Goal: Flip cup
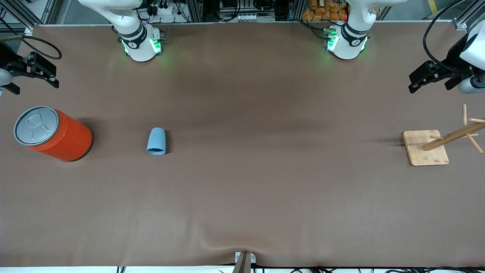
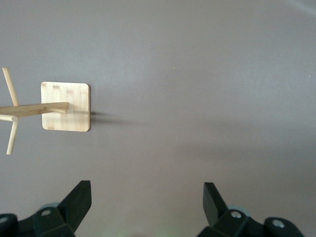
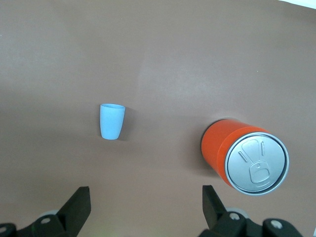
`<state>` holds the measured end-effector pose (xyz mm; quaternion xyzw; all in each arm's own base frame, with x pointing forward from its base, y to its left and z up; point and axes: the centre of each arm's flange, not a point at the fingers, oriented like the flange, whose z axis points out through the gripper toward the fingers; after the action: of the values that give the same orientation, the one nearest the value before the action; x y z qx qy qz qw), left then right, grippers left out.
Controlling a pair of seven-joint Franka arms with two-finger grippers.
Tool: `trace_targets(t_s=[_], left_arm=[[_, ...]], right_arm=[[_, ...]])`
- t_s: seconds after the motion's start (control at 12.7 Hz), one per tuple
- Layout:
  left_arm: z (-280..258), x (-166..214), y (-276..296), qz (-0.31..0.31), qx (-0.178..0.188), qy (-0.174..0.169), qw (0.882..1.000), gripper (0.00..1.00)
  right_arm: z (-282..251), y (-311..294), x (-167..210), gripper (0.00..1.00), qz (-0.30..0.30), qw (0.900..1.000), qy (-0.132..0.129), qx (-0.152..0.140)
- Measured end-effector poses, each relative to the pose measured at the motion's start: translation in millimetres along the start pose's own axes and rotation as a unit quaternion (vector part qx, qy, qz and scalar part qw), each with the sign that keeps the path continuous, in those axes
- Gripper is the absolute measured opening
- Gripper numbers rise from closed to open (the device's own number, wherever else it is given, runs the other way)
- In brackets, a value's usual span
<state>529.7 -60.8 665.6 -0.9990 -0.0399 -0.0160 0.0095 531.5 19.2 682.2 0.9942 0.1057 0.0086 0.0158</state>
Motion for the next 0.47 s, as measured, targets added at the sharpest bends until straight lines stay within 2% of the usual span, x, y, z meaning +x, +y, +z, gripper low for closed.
trace_targets(t_s=[0.47], left_arm=[[-1.5, 0.1, 2.0, 0.002, 0.0, 0.002, 1.0, 1.0]], right_arm=[[5.6, 2.8, 2.2, 1.0, 0.002, 1.0, -0.007, 0.002]])
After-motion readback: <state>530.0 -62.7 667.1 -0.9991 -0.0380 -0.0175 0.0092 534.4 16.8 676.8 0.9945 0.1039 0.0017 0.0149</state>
